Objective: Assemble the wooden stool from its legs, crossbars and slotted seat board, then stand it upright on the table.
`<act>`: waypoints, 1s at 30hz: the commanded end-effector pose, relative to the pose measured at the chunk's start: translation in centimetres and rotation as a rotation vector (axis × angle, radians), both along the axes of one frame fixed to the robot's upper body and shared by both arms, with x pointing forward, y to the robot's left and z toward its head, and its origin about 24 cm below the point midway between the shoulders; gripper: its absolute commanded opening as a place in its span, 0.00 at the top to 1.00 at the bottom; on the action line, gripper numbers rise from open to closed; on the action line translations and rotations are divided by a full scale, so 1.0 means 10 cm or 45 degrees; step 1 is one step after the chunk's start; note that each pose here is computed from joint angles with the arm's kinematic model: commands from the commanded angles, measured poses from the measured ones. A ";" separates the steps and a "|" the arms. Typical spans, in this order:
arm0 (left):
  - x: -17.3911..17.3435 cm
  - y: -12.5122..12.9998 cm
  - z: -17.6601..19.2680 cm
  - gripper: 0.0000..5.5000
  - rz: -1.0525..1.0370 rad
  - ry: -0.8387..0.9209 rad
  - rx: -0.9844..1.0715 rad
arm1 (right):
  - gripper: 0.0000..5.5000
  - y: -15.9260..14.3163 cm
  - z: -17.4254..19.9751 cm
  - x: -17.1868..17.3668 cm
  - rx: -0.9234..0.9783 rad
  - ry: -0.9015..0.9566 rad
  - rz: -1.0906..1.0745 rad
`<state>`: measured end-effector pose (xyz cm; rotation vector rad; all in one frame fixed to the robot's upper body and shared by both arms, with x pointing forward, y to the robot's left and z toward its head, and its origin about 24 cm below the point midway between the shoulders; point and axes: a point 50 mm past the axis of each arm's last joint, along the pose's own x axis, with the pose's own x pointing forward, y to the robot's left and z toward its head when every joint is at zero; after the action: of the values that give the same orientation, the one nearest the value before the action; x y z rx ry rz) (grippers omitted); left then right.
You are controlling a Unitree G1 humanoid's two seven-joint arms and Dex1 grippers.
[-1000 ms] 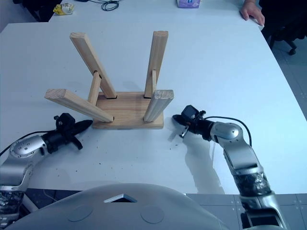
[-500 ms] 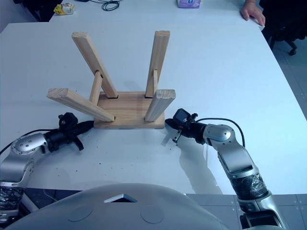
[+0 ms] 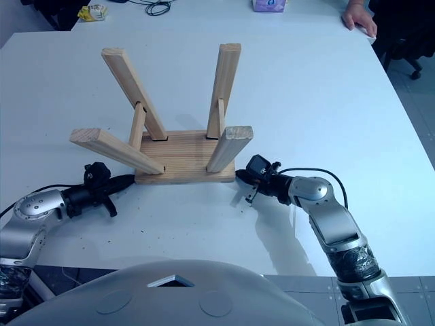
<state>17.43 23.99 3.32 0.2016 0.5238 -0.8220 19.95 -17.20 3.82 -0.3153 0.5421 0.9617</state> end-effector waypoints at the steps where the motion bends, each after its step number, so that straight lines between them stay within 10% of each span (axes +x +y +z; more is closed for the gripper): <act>1: -0.19 -0.08 -0.12 1.00 -0.052 0.138 -0.054 | 1.00 0.12 0.10 0.00 0.104 0.025 0.121; 30: -0.37 -0.38 0.92 1.00 -0.264 0.007 -0.562 | 1.00 -0.06 0.87 -0.37 0.343 0.092 0.430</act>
<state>13.88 23.57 10.20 -0.0519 0.4780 -0.8832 16.55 -19.88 10.40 -0.2108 0.5790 1.1550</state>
